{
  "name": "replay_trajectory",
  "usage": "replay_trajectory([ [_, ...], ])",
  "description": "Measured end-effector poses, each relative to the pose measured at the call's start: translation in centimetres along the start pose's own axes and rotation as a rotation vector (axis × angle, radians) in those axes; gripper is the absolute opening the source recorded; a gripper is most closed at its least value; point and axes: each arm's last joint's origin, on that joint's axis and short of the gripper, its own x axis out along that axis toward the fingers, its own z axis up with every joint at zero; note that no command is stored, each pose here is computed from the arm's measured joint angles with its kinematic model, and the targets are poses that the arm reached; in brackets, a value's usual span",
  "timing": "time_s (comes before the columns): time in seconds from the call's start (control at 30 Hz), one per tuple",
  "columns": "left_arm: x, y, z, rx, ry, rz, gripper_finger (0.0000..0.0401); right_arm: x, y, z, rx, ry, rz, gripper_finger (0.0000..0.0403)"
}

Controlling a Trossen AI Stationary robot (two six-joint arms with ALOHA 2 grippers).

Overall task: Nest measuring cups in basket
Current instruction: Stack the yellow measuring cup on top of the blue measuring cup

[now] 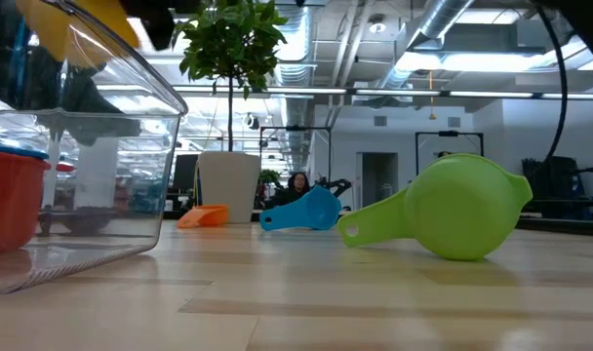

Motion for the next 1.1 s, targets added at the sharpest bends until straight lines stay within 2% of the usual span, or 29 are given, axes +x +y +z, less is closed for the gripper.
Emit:
replay_trajectory([
  [0.2, 0.0, 0.0, 0.0, 0.010, -0.001, 0.001, 0.0062, 2.4, 0.7, -1.6, 0.031, 0.095, 0.049, 0.0011],
  [0.3, 0.0, 0.0, 0.0, 0.010, -0.001, 0.001, 0.0062, 3.4, 1.0, -2.1, 0.034, 0.092, 0.055, 0.0011],
  [0.7, 0.0, 0.0, 0.0, -0.007, -0.001, 0.001, 0.0062, 3.7, 1.4, -2.3, 0.065, 0.093, 0.045, 0.0011],
  [0.9, 0.0, 0.0, 0.0, -0.007, -0.001, 0.002, 0.0062, 3.9, 1.8, -2.3, 0.061, 0.095, -0.002, 0.0011],
  [1.1, 0.0, 0.0, 0.0, -0.006, -0.001, 0.002, 0.0062, 5.3, 1.4, -4.4, 0.081, 0.133, 0.005, 0.0010],
])
